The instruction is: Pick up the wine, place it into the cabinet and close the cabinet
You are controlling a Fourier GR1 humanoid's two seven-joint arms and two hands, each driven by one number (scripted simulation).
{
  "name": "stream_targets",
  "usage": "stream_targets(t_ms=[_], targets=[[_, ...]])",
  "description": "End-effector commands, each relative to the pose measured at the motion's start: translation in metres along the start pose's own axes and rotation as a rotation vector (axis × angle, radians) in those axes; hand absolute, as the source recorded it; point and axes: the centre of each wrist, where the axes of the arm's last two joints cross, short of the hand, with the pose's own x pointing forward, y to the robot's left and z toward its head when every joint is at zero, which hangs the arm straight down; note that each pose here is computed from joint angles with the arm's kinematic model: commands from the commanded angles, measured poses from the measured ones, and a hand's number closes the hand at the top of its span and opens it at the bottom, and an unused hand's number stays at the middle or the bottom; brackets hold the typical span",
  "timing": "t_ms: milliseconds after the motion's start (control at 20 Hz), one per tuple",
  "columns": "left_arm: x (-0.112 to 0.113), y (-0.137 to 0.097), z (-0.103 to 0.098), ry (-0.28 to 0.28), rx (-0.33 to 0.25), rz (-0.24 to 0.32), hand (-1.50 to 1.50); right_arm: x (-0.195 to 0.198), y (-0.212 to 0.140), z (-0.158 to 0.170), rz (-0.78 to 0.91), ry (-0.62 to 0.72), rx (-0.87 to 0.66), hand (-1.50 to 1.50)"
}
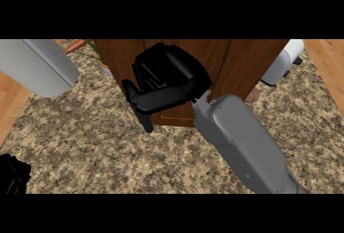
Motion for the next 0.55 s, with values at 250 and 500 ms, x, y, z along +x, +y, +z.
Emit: stream_targets(t_ms=[250,500], targets=[[-0.001,0.003,0.001,-0.002,-0.021,0.005,1.50,0.005,-0.068,0.001,0.036,0.033,-0.164,1.50],[0.003,-0.010,-0.012,-0.011,-0.021,0.016,1.50,0.004,-0.077,0.008,0.049,0.013,-0.143,1.50]])
